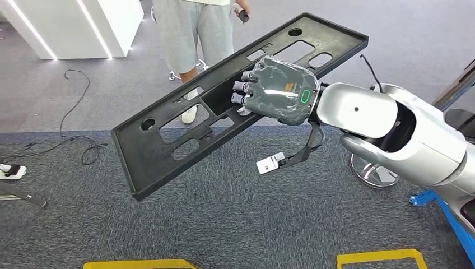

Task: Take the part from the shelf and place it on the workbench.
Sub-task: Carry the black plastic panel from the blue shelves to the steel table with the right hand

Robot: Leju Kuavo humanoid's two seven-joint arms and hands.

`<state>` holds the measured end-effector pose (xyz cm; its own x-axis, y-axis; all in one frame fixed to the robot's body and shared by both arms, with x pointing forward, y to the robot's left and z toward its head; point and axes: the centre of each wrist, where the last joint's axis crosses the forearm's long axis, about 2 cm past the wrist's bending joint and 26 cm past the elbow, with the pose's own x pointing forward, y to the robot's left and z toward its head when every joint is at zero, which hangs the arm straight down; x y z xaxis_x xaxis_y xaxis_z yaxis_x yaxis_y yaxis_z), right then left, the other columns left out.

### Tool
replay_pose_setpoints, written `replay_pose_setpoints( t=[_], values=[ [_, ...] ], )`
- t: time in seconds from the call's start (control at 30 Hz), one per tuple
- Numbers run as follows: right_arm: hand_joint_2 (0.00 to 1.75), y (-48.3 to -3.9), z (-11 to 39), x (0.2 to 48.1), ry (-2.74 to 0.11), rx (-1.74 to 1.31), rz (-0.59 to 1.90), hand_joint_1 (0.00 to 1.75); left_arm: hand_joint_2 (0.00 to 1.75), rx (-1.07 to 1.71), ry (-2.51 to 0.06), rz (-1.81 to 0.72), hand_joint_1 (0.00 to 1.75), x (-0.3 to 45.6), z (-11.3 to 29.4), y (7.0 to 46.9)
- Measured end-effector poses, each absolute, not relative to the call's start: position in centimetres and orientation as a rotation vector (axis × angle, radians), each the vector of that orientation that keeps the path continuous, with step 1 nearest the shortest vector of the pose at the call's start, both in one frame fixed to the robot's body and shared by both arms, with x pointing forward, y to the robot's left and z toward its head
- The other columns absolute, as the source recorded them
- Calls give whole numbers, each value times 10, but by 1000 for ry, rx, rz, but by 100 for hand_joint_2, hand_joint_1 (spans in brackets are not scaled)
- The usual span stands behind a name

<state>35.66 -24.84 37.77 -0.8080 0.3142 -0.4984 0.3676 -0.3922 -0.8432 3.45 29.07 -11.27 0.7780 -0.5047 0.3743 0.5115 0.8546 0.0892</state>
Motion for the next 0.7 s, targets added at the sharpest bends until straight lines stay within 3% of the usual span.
replay_pose_setpoints(
  t=[0.7],
  values=[
    [175,-236,408,348,1503,971,-2421,175,175,-27,-422,-528,0,36,-113,289]
  ],
)
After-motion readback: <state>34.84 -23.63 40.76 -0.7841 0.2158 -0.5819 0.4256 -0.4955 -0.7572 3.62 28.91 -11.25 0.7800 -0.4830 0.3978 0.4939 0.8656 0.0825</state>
